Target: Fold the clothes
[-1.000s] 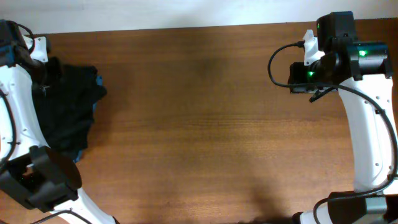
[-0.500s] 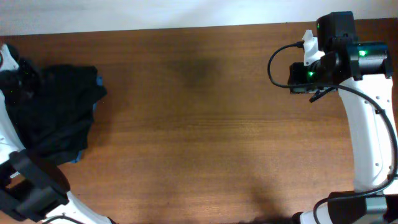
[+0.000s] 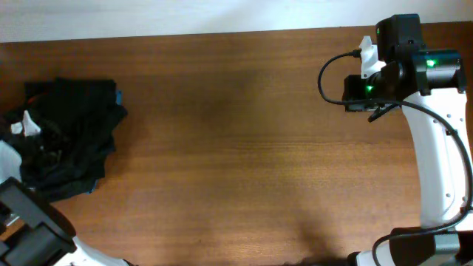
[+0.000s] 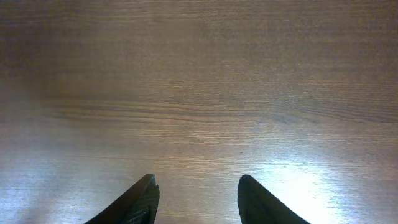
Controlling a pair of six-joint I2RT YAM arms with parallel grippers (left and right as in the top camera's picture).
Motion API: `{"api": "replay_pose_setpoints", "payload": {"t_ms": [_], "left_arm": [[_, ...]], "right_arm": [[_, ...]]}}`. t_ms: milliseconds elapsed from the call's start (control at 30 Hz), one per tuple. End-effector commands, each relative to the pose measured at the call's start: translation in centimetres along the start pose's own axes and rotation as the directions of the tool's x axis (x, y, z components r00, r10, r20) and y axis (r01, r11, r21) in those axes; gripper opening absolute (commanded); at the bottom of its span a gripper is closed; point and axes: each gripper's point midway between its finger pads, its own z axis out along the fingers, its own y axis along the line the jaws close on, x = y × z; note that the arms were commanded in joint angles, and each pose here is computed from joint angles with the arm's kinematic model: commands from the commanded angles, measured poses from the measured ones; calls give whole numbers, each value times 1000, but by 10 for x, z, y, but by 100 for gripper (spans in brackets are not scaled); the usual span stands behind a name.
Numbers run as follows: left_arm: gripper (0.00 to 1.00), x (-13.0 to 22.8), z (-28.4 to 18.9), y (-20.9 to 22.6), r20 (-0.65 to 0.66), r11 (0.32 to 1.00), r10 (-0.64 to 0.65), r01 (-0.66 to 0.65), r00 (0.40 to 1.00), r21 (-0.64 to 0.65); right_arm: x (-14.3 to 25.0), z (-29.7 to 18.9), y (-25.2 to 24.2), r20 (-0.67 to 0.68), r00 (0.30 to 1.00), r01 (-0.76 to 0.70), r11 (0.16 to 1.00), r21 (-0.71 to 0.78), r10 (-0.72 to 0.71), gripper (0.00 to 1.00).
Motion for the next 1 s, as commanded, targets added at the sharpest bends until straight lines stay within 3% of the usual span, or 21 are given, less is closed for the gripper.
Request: {"api": "replay_pose_setpoints", "payload": {"t_ms": [0, 133, 333, 467, 533, 600, 733, 767, 800, 867, 967], "left_arm": [[10, 7, -2, 36, -9, 993, -120, 120, 993, -17], [15, -8, -13, 17, 30, 997, -66, 65, 997, 39], [24, -39, -49, -28, 157, 991, 119, -128, 980, 49], [45, -59, -88, -72, 270, 967, 236, -252, 934, 27], [61, -65, -108, -97, 321, 950, 288, -312, 902, 23], [66, -65, -121, -115, 354, 934, 327, -356, 876, 19], [77, -51, -137, -164, 393, 877, 437, -480, 809, 13], [99, -42, -134, -180, 389, 841, 498, -541, 775, 0], [99, -34, -124, -188, 374, 822, 544, -567, 751, -56], [99, -22, -108, -194, 333, 784, 611, -607, 719, -127], [99, 10, -69, -206, 205, 671, 742, -707, 639, -223]], "right_arm": [[1, 0, -1, -2, 1000, -4, 1000, -3, 4, 46], [1, 0, -1, -2, 1000, -4, 1000, -4, 4, 47], [1, 0, -1, -3, 1000, -3, 1000, -3, 3, 47], [1, 0, -1, -2, 1000, -3, 1000, -3, 3, 47], [1, 0, -1, -2, 1000, -3, 1000, -3, 3, 47], [1, 0, -1, -2, 1000, -3, 1000, -3, 3, 48], [-3, 0, -1, 15, 1000, -2, 1000, -4, 2, 86], [-7, 0, -1, 30, 1000, -1, 1000, -4, 2, 90], [-12, 0, -1, 50, 999, 0, 1000, -4, 1, 97], [-19, -1, -1, 78, 997, 1, 1000, -5, -1, 99], [-36, -3, 0, 148, 989, 14, 1000, -5, -13, 99]]}}
